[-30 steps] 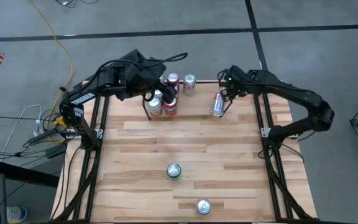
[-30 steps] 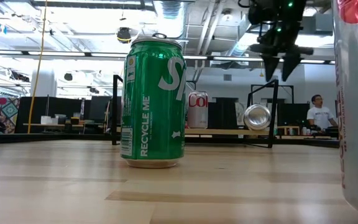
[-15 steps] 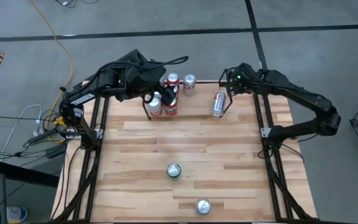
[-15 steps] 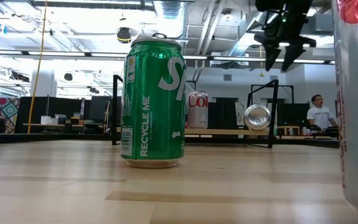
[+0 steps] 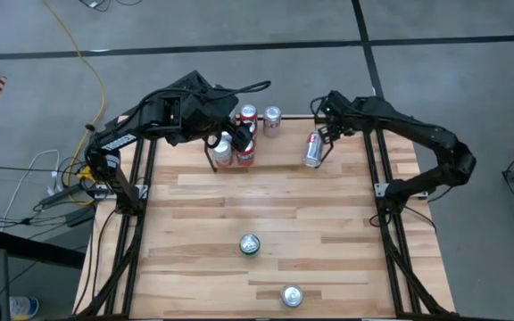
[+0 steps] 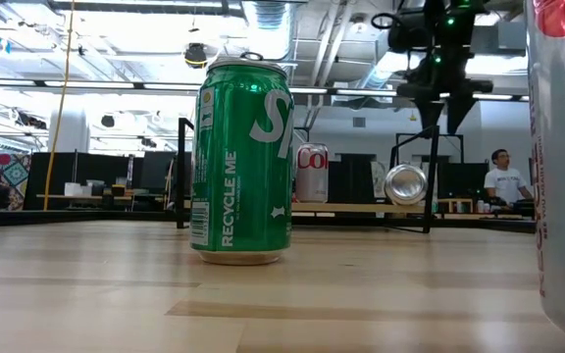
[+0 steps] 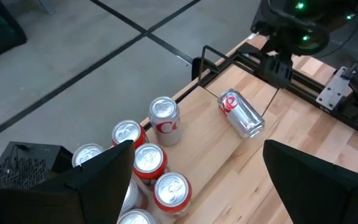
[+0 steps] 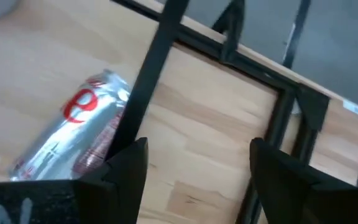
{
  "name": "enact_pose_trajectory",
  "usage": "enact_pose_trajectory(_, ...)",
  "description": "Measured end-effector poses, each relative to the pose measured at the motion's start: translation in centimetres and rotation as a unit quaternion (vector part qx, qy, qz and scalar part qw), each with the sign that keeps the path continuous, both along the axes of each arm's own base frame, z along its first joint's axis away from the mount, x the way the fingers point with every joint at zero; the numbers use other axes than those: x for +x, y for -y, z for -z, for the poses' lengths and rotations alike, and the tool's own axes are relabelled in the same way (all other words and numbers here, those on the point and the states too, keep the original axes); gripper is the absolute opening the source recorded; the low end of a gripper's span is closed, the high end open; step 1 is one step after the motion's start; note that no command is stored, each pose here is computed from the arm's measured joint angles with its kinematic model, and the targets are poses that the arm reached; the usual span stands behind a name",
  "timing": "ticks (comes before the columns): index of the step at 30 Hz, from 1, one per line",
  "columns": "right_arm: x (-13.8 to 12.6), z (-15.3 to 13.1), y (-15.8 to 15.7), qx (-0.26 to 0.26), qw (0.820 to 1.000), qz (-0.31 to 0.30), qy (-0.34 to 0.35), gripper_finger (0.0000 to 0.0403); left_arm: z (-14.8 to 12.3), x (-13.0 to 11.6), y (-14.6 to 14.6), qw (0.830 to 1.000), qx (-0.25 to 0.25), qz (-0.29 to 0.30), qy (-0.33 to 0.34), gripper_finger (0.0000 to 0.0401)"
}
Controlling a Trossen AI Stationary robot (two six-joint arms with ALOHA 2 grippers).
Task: Place canned beverage on shelf
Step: Put the left silver soda can on the shelf aligned with the other silver soda can
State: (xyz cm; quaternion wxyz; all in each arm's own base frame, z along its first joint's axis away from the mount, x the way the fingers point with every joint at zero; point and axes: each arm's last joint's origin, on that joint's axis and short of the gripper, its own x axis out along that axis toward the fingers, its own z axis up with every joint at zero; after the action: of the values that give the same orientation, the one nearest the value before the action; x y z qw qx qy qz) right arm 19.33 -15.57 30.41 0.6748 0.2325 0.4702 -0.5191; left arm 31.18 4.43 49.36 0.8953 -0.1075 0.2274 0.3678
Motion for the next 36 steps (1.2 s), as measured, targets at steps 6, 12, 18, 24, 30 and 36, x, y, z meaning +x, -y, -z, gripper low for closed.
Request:
enact_pose_trajectory(6,0.9,0.0,-0.3,0.002,0.999,-0.040,0.019,0.0260,0.0,0.0,0.0,1.000,0.000,0.000,0.000,0.0341)
enact_pose_trajectory(12,0.5,-0.1,-0.4,0.007,0.999,-0.034,0.013,0.0260,0.0,0.0,0.1,1.000,-0.007,0.008,0.000,0.0341)
enact_pose_trajectory(18,-0.7,-0.5,-0.3,0.004,1.000,-0.003,0.005,0.0260,0.0,0.1,0.1,1.000,-0.008,0.011,0.000,0.0341)
enact_pose_trajectory(24,-2.2,-0.8,0.0,0.005,0.999,0.040,-0.012,0.0260,0.1,0.0,0.1,1.000,-0.009,0.011,-0.003,0.0341)
enact_pose_trajectory(30,-3.7,0.8,2.1,0.027,0.995,0.094,0.017,0.0260,0.2,-0.1,0.1,1.000,-0.010,0.011,-0.010,0.0341)
enact_pose_trajectory(36,-5.4,4.3,3.3,0.069,0.988,0.105,0.086,0.0260,0.2,-0.1,0.3,1.000,-0.012,0.012,-0.009,0.0341)
